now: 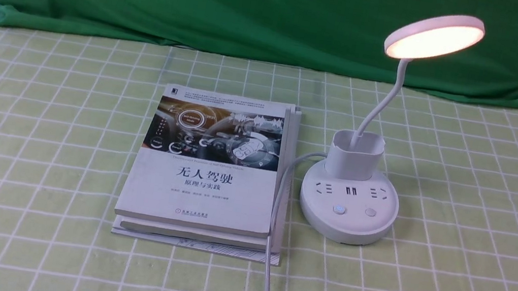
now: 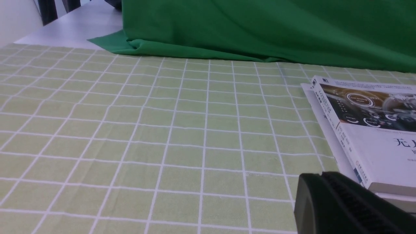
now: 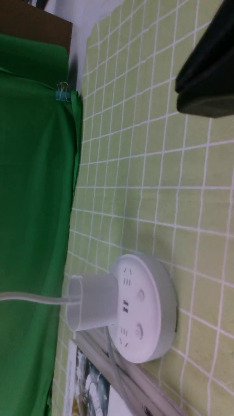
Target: Turn on the table lamp on the green coffee tablecloth with your hand.
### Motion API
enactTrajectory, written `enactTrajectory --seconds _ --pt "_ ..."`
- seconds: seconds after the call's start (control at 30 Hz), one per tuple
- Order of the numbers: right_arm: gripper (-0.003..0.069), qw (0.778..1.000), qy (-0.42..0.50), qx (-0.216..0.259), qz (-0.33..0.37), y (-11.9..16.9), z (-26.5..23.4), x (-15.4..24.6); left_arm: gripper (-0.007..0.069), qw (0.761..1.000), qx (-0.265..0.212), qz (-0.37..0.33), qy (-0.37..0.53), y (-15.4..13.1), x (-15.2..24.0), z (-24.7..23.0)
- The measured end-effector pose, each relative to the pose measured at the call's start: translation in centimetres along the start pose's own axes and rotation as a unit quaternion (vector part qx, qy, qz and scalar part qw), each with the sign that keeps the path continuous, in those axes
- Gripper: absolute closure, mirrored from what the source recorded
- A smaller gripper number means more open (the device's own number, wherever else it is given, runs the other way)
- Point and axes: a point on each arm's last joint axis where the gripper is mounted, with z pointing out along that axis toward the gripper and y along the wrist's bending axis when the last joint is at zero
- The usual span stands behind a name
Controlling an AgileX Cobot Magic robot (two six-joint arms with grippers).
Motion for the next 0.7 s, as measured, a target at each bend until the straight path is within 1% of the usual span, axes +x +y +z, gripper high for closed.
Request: enactTrajectory --seconds 0.33,0.7 --pt "0.063 1.0 0.013 -0.004 -0.006 0.09 -0.13 0.32 0.0622 1.0 0.0 0.0 0.0 0.0 0.0 0.0" --pt "0.0609 1.0 0.014 -0.004 -0.006 0.09 -0.14 0.33 0.0622 1.0 0.0 0.0 0.0 0.0 0.0 0.0"
